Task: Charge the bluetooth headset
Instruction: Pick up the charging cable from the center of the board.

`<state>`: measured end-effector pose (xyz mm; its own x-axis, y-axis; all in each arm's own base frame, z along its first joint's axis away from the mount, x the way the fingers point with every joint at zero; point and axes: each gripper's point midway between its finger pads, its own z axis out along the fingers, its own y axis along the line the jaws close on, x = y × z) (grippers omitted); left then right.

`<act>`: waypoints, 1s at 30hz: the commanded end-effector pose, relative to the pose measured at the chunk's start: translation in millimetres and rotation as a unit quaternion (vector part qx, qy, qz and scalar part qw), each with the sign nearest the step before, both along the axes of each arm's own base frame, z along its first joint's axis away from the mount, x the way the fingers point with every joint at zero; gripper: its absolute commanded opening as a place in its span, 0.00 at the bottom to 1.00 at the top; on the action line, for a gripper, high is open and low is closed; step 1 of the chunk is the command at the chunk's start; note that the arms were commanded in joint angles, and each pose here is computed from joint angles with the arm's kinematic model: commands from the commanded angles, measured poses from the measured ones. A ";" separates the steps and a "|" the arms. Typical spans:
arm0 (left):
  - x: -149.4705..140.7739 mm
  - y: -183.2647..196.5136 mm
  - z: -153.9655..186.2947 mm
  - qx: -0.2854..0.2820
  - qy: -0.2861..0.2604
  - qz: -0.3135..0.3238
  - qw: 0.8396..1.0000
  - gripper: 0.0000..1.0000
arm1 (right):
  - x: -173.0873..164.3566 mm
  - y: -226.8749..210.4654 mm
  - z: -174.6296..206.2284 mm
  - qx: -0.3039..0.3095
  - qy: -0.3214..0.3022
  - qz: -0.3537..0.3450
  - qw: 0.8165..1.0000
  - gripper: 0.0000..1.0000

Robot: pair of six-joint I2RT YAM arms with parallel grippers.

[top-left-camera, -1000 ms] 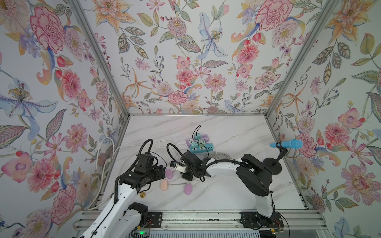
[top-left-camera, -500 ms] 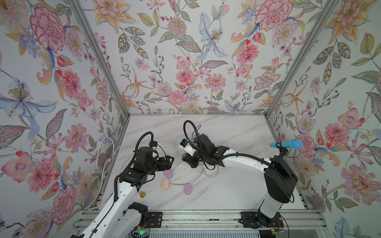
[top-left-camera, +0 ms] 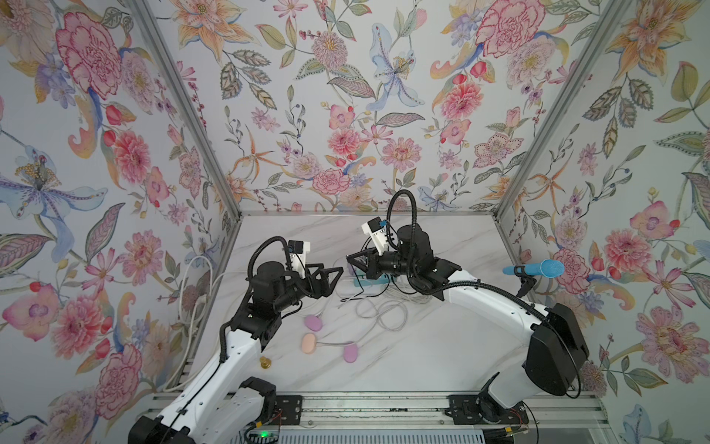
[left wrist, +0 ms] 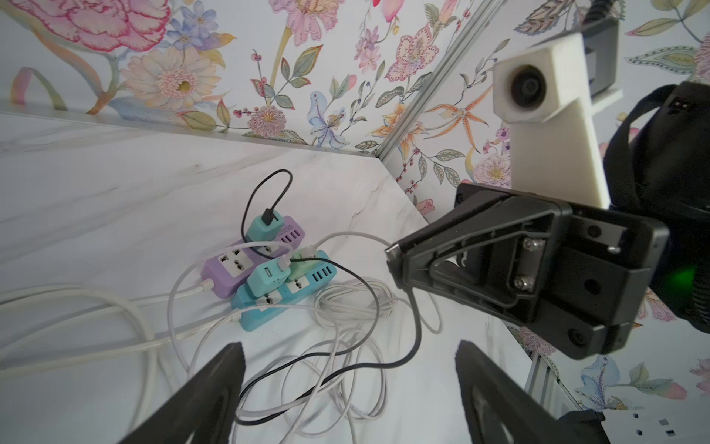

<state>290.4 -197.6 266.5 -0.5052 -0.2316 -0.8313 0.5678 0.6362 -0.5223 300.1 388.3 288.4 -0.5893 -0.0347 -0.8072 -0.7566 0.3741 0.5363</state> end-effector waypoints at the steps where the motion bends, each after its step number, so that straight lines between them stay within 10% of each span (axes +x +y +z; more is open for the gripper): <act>1: -4.3 -29.5 29.0 -0.030 -0.054 -0.046 0.997 0.89 | -4.7 0.3 34.7 0.072 0.016 0.004 0.997 0.00; 9: -12.2 -54.2 27.9 -0.059 -0.056 -0.090 0.993 0.70 | -5.2 -1.8 45.7 0.091 0.019 0.001 0.996 0.00; 17: -13.1 -51.8 44.1 -0.064 -0.089 -0.086 0.990 0.06 | -7.7 -5.7 45.9 0.103 0.028 0.000 0.994 0.00; 23: -9.6 -53.1 40.1 -0.043 -0.087 -0.086 0.992 0.00 | -8.6 -8.7 42.1 0.099 0.031 -0.003 0.995 0.00; 30: -7.7 -53.2 40.7 -0.038 -0.090 -0.085 0.992 0.00 | -13.7 -9.4 32.2 0.084 0.034 0.001 0.996 0.30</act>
<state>282.6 -248.8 290.3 -0.4334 -0.2219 -0.8734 0.7211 0.4958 -0.4839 292.3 384.0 308.9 -0.6630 0.0851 -0.7437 -0.6986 0.2868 0.6556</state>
